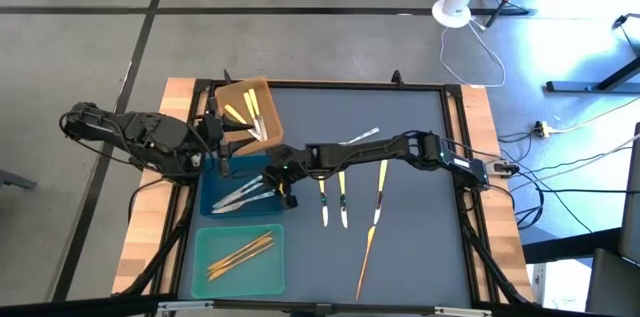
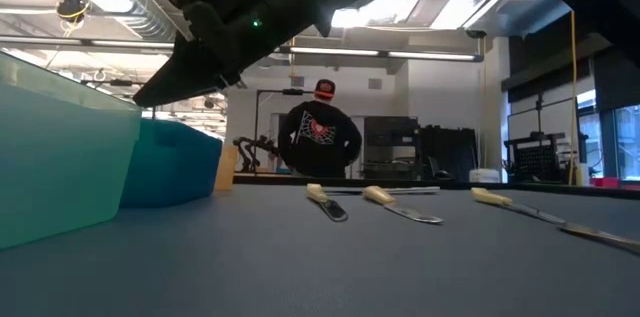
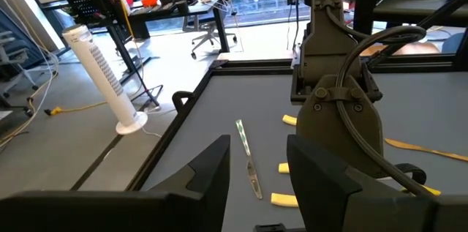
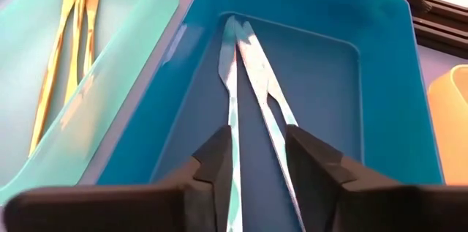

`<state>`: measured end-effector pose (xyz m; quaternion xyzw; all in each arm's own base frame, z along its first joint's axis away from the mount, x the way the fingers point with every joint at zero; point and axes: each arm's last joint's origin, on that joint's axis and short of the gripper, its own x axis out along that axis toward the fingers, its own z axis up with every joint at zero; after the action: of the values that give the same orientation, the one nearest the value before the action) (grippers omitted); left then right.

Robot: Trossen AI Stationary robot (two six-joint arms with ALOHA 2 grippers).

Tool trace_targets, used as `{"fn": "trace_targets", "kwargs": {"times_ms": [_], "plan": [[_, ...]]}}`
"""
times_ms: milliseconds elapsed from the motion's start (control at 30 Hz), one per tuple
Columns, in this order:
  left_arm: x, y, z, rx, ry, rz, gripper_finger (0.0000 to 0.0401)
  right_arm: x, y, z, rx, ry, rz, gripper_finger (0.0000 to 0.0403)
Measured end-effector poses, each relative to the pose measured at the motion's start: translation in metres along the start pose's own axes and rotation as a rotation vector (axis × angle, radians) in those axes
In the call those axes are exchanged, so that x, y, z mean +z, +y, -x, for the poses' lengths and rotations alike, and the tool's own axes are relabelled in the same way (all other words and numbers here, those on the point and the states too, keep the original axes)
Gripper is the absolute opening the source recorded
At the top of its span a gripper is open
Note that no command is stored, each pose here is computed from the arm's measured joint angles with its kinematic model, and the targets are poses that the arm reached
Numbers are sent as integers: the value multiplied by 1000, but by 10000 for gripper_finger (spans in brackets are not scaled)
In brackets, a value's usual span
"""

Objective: Sort silverware by color (type)
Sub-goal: Put the yellow knife into the orange bin

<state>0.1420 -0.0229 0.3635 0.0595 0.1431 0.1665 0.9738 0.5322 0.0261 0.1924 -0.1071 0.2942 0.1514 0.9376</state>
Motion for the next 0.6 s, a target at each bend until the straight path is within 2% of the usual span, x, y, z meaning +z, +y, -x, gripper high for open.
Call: {"fn": "trace_targets", "kwargs": {"times_ms": [167,400,600], "plan": [[0,0,0,0,0,0,130,0,0,0,-1,-2,0,133],[0,0,0,0,0,0,130,1,1,4,7,22,-20,134],[0,0,0,0,2,4,130,23,2,42,22,69,2,134]]}}
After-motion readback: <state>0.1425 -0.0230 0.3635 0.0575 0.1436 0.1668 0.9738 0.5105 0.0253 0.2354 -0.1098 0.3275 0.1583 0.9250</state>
